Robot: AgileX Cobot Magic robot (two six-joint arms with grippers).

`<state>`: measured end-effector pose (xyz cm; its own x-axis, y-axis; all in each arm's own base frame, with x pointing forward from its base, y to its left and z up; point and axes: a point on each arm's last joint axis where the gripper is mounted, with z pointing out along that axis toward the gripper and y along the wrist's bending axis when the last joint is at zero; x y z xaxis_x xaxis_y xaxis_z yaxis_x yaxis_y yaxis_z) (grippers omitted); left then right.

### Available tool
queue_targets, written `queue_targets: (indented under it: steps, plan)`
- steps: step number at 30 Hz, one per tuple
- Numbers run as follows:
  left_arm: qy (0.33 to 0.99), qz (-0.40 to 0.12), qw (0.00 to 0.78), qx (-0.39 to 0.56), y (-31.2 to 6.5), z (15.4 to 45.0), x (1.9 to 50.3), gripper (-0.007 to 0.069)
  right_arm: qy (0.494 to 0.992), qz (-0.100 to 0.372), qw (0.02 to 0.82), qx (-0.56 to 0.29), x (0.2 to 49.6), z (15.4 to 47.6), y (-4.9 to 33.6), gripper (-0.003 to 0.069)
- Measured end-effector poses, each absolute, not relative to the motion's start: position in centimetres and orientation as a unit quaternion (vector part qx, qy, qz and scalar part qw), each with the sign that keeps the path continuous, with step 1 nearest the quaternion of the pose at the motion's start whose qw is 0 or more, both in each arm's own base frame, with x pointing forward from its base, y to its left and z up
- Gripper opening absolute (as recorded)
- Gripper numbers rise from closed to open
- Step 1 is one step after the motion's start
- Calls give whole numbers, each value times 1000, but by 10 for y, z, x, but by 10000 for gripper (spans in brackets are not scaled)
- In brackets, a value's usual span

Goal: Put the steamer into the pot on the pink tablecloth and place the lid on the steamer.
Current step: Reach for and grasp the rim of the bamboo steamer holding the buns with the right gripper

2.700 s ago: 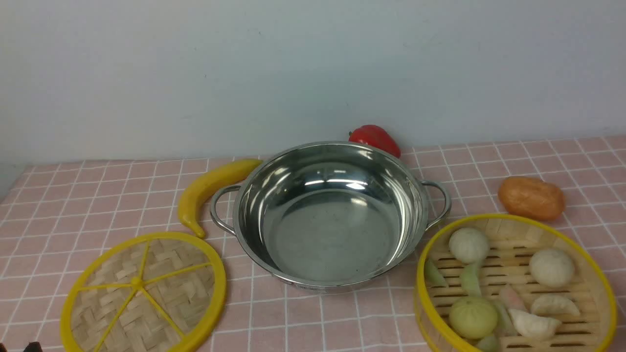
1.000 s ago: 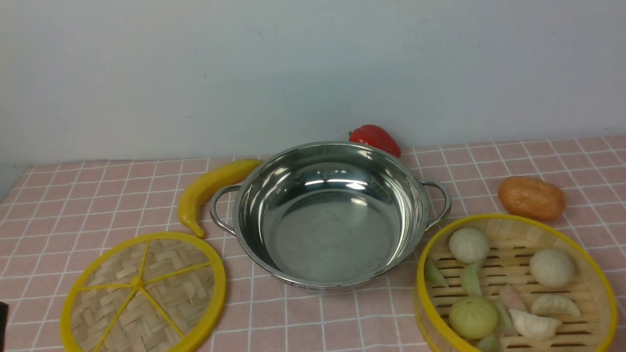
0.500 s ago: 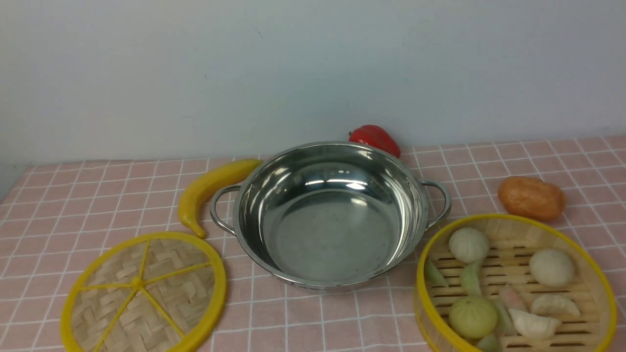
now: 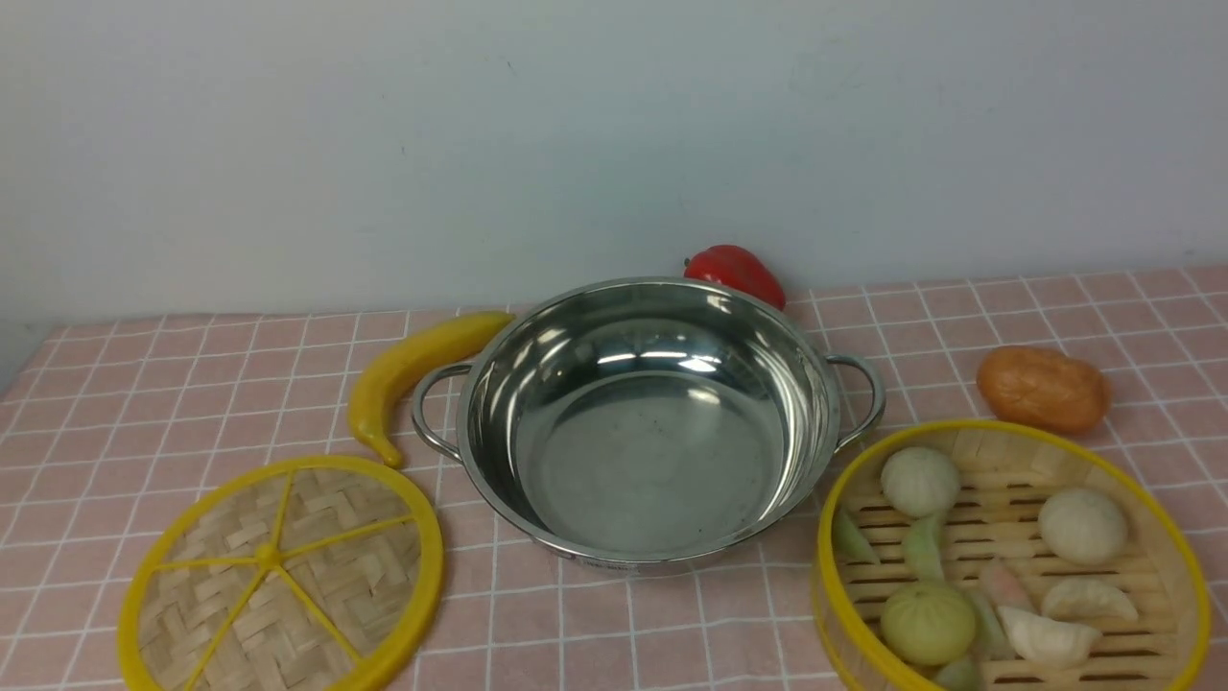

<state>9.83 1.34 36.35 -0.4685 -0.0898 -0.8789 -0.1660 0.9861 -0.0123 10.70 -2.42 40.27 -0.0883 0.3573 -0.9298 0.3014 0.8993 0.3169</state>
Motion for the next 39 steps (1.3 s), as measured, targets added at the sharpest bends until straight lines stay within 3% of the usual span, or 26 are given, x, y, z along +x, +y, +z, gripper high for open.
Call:
queue_targets:
  steps: [2,5,13,21,39]
  plan:
    - [883,45,462,-63,14,354,108,243,809,7,555,192,120,383,-21,243]
    - [909,48,413,-39,13,344,121,243,872,10,467,147,135,363,-15,243]
    - [947,3,319,18,3,321,147,243,957,34,269,106,190,307,-8,243]
    - [965,-13,259,29,0,302,169,243,978,33,174,105,236,254,-10,243]
    - [969,-15,246,29,0,298,174,243,984,39,142,103,281,189,-11,243]
